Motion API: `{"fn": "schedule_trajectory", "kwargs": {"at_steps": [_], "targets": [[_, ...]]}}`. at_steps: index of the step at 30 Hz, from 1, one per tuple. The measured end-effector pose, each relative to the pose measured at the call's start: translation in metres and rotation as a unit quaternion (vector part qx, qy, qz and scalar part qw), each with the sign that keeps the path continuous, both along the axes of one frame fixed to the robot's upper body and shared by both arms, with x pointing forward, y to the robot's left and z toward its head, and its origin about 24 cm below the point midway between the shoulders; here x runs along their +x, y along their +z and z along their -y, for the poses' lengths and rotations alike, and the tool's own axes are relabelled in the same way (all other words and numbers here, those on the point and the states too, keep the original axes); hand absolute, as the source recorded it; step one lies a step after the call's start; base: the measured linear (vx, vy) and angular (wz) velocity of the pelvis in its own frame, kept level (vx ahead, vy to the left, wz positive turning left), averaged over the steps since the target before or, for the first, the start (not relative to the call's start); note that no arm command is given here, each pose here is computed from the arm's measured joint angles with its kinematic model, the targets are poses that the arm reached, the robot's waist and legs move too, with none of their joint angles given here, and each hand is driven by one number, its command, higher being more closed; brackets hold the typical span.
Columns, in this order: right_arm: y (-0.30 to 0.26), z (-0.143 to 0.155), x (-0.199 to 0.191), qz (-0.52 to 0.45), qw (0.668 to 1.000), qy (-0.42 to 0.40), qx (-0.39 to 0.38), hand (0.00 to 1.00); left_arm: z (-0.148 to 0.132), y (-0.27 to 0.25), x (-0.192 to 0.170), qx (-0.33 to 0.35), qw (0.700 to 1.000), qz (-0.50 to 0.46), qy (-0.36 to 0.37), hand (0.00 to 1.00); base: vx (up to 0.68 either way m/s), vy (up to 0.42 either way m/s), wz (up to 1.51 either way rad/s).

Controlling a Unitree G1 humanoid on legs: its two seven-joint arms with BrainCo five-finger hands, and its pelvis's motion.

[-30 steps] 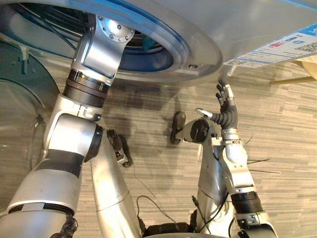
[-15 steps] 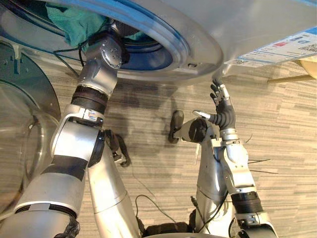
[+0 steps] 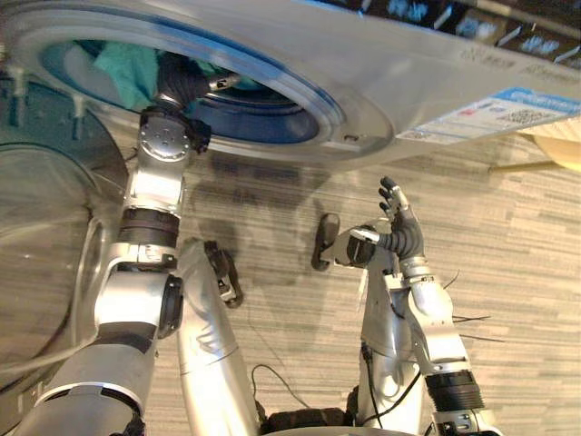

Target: Pick up the laundry basket with both hands and put the clothes into the washing machine.

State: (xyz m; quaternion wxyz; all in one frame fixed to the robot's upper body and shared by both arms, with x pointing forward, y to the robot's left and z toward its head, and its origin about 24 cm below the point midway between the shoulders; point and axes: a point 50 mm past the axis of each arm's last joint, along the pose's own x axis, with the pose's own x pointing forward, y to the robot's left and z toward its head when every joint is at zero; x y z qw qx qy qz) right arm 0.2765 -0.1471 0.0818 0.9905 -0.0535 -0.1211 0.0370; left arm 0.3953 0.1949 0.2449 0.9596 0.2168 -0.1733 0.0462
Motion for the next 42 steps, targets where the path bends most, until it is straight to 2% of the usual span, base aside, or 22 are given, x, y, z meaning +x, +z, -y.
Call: {"fn": "schedule_trajectory", "kwargs": {"at_steps": [6, 12, 15, 16, 19, 21, 23, 25, 30, 34, 38, 42], "targets": [[-0.004, -0.001, 0.000, -0.011, 1.000, 0.015, -0.010, 0.00, 0.000, -0.009, 0.004, 0.084, 0.996, -0.042, 0.002, 0.00, 0.04, -0.045, -0.07], [-0.005, 0.001, 0.001, -0.015, 0.999, 0.028, -0.026, 0.00, 0.002, 0.007, 0.006, 0.122, 0.991, -0.054, -0.015, 0.00, 0.01, -0.057, -0.07], [-0.005, 0.000, 0.001, -0.014, 0.999, 0.027, -0.024, 0.00, 0.008, 0.031, -0.001, 0.113, 0.993, -0.004, -0.032, 0.00, 0.00, -0.059, 0.01], [-0.007, 0.000, 0.000, -0.017, 0.999, 0.026, -0.020, 0.00, 0.014, 0.044, -0.010, 0.106, 0.993, 0.045, -0.030, 0.00, 0.00, -0.053, 0.03], [-0.008, 0.000, -0.001, -0.018, 0.999, 0.022, -0.023, 0.00, 0.018, 0.041, -0.024, 0.071, 0.992, 0.102, -0.016, 0.00, -0.01, -0.038, 0.02], [-0.012, 0.000, -0.003, -0.024, 0.999, 0.016, -0.021, 0.00, 0.011, 0.002, -0.027, 0.028, 0.997, 0.075, 0.008, 0.00, -0.01, -0.059, 0.01], [-0.018, 0.002, -0.008, -0.034, 0.999, 0.007, -0.021, 0.00, 0.000, -0.065, -0.035, -0.005, 1.000, -0.012, 0.028, 0.00, 0.00, -0.070, 0.03], [-0.022, 0.006, -0.011, -0.042, 0.999, -0.004, -0.021, 0.00, -0.004, -0.103, -0.045, -0.030, 0.997, -0.065, 0.036, 0.00, -0.01, -0.075, 0.02], [-0.030, 0.011, -0.013, -0.061, 0.998, -0.018, -0.030, 0.00, -0.012, -0.203, -0.094, -0.102, 0.970, -0.211, 0.070, 0.00, -0.02, -0.076, 0.03], [-0.048, 0.014, -0.019, -0.098, 0.994, -0.022, -0.032, 0.00, -0.009, -0.255, -0.131, -0.167, 0.940, -0.288, 0.072, 0.00, -0.01, -0.080, 0.11], [-0.080, 0.021, -0.035, -0.163, 0.985, -0.041, -0.031, 0.00, 0.005, -0.296, -0.166, -0.221, 0.910, -0.348, 0.049, 0.00, 0.04, -0.078, 0.14], [-0.109, 0.024, -0.052, -0.225, 0.972, -0.058, -0.028, 0.00, 0.018, -0.321, -0.186, -0.232, 0.888, -0.394, 0.037, 0.00, 0.10, -0.052, 0.25]]}}
